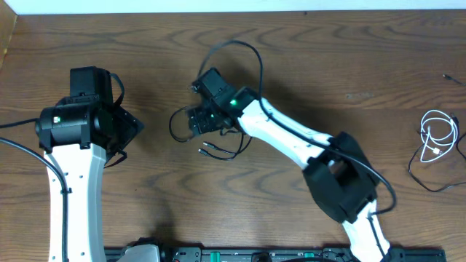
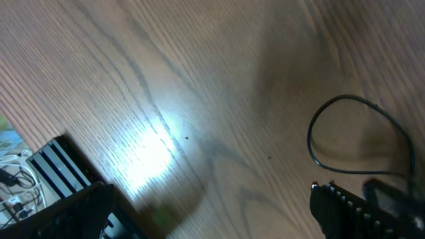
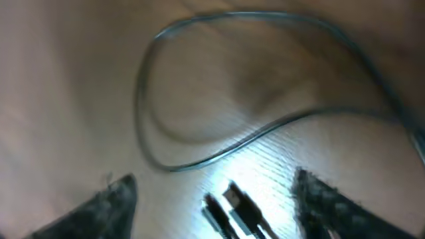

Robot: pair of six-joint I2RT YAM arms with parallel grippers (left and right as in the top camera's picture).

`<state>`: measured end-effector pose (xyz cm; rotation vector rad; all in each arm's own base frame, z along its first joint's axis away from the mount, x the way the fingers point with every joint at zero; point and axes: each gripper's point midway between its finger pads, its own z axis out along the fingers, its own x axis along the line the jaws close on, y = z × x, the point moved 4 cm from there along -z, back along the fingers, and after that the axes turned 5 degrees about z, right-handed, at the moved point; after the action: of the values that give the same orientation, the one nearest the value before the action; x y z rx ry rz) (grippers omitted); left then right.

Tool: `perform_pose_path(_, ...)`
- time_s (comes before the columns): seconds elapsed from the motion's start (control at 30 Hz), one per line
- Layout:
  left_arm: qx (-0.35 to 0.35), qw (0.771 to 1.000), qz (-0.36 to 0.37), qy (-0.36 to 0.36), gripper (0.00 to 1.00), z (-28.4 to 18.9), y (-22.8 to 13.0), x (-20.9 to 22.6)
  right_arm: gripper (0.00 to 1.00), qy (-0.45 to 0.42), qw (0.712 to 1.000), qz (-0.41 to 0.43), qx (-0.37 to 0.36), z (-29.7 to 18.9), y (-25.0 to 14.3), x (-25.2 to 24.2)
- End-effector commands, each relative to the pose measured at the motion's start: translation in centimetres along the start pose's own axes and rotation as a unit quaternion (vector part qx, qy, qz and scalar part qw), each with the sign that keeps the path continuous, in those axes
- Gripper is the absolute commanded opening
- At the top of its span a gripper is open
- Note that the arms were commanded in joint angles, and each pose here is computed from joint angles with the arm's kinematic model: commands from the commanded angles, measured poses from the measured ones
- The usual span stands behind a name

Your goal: Untangle cables

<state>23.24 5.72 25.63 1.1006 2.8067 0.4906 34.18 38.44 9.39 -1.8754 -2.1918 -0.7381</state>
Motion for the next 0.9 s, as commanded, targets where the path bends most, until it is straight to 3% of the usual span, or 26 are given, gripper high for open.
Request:
perform_pose_path(0.0,-0.001,1.000,-0.003,0.001,0.98,-0.1,-0.1,0.3,0.68,-0.047,0.982,0.181,0.001,2.5,-0.7,-2.0)
perform_pose_path(0.23,0.007,1.000,-0.003,-0.009,0.98,-0.1,-0.3,0.0,0.59,-0.047,0.970,0.237,0.009,5.8,-1.6,-2.5)
perform_pose_path(0.3,0.007,1.000,-0.003,-0.009,0.98,-0.1,-0.3,0.0,0.38,-0.044,0.973,0.225,0.006,6.0,-1.5,-2.4)
perform_pose_path(0.33,0.007,1.000,-0.003,-0.009,0.98,-0.1,-0.3,0.0,0.14,-0.042,0.977,0.207,0.005,6.0,-1.4,-2.3)
perform_pose_path(0.37,0.007,1.000,-0.003,-0.009,0.98,-0.1,-0.3,0.0,0.01,-0.039,0.983,0.180,0.002,5.8,-1.2,-2.2)
perform_pose_path(0.63,0.007,1.000,-0.003,-0.009,0.98,-0.1,-0.3,0.0,0.01,-0.085,0.995,0.042,-0.038,1.2,1.6,-4.2)
perform_pose_path(0.87,0.006,1.000,-0.003,-0.009,0.98,-0.1,-0.2,0.0,0.01,-0.261,0.951,-0.075,-0.147,-11.9,7.0,-10.1)
